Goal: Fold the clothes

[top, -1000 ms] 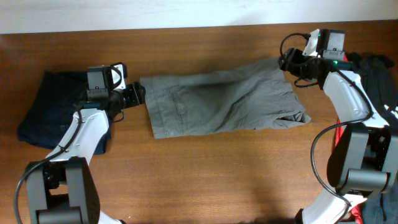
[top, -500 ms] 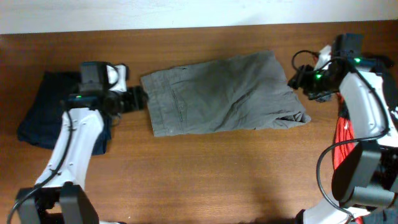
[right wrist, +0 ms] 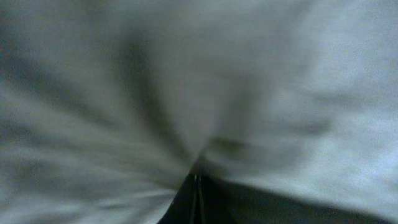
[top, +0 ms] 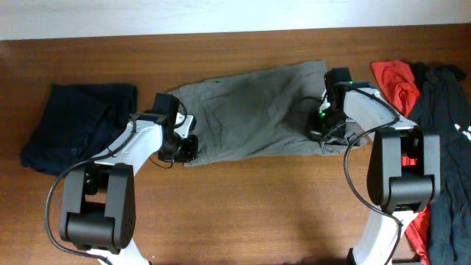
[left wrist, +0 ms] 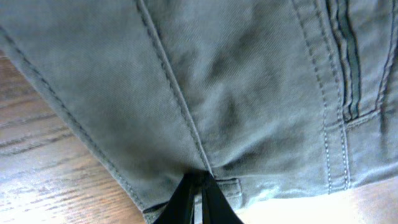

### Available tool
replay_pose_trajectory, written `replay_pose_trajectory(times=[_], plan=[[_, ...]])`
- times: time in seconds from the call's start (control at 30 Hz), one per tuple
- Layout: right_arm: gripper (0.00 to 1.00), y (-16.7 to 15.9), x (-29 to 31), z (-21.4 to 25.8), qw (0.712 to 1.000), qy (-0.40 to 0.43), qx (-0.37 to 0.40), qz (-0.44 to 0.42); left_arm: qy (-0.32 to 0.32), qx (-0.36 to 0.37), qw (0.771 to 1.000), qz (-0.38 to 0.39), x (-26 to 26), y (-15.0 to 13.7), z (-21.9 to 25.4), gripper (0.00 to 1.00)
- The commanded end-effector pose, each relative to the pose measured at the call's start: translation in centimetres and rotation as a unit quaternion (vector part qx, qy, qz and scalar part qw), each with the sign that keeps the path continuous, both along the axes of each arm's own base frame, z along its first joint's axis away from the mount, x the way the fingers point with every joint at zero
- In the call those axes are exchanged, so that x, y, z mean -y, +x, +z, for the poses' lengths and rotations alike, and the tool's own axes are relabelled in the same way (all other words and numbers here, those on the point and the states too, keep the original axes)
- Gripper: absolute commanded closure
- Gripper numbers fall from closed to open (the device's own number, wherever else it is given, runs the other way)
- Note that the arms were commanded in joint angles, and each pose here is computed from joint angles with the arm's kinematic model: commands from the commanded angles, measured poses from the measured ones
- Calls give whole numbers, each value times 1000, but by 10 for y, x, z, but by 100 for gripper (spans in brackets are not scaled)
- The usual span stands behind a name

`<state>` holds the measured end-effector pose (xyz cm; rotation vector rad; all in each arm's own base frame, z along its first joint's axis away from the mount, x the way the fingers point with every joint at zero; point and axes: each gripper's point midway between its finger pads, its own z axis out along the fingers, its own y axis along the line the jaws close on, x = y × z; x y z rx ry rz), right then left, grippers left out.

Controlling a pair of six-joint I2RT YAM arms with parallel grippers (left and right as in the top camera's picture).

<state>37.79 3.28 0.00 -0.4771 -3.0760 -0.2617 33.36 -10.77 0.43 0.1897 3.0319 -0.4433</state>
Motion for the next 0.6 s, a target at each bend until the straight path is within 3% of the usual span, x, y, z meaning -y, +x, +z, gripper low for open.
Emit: replay_pose_trajectory(times=[0.0,0.13,0.33,0.57], plan=[[96,-28,55,-17,992,-103,-62,-38,41,-26,999,-4,-15,-12,-13,96],[96,-47,90,-8,985,-124,-92,-73,81,-33,996,4,-33,-15,-15,96],[96,-70,128,1,977,-114,-123,-132,85,-30,996,27,-49,-10,-16,96],[96,-85,148,11,970,-59,-128,-200,90,-35,993,67,-77,-5,-13,96]])
